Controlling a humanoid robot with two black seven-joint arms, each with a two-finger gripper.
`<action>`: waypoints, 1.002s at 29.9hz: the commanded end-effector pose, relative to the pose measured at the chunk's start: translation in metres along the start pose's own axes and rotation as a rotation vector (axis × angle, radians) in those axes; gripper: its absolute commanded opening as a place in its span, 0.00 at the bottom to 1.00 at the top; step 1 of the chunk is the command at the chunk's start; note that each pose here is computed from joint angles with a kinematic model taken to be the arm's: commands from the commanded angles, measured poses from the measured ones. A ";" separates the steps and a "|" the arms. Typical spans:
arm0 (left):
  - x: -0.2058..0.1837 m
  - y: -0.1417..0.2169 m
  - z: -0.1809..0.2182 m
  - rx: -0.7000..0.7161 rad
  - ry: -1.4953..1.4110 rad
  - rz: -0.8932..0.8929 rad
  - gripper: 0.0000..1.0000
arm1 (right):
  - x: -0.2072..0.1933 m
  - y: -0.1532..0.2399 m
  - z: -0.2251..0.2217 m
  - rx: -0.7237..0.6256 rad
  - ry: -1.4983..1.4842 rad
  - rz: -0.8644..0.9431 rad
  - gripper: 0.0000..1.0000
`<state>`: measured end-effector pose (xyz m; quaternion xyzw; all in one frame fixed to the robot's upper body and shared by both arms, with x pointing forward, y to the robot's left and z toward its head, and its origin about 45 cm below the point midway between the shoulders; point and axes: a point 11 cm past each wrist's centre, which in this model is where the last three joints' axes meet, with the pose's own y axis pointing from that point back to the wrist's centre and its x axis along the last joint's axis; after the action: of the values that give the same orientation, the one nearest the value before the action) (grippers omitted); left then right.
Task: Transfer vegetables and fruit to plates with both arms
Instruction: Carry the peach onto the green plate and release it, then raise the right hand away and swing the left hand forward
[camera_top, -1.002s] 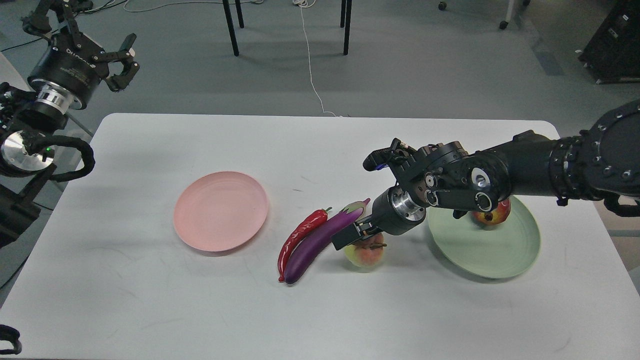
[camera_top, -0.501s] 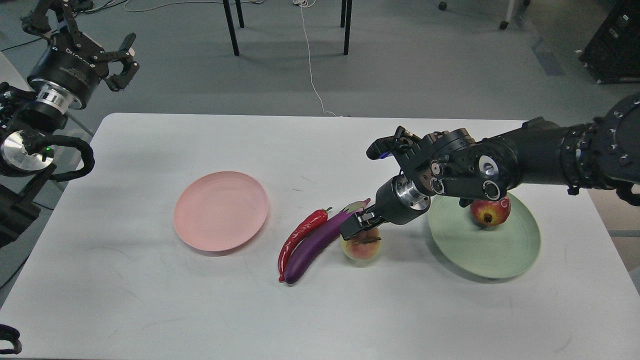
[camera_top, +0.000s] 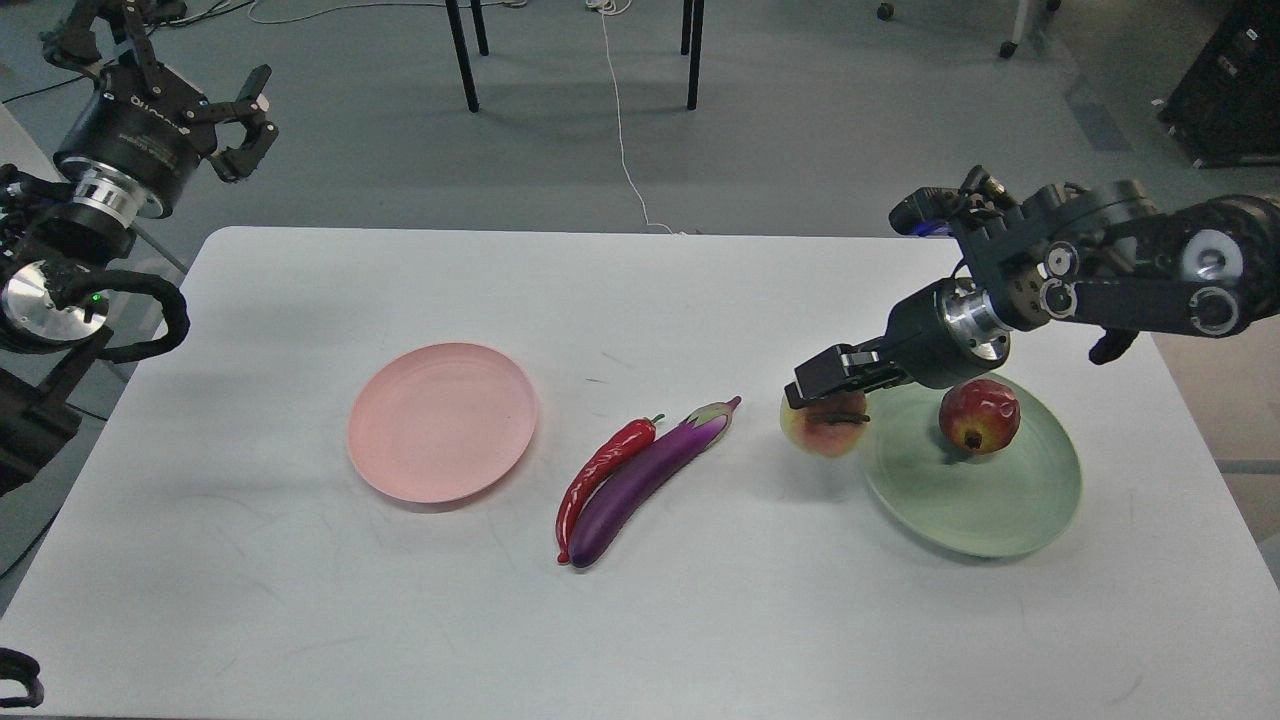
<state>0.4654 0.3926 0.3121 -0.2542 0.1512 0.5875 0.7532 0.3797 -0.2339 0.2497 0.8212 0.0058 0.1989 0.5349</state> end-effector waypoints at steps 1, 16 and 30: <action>0.000 0.000 -0.001 0.001 0.002 0.000 0.98 | -0.020 0.016 0.030 -0.057 0.020 -0.023 0.63; 0.000 0.000 0.000 0.003 -0.001 0.000 0.98 | -0.055 0.006 0.075 -0.136 -0.019 -0.080 0.81; -0.007 -0.002 -0.003 0.021 0.000 -0.028 0.98 | -0.007 0.025 0.048 -0.076 0.007 0.071 0.91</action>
<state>0.4658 0.3904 0.3117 -0.2506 0.1533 0.5851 0.7559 0.3714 -0.3014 0.2384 0.7894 -0.0066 0.2010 0.5800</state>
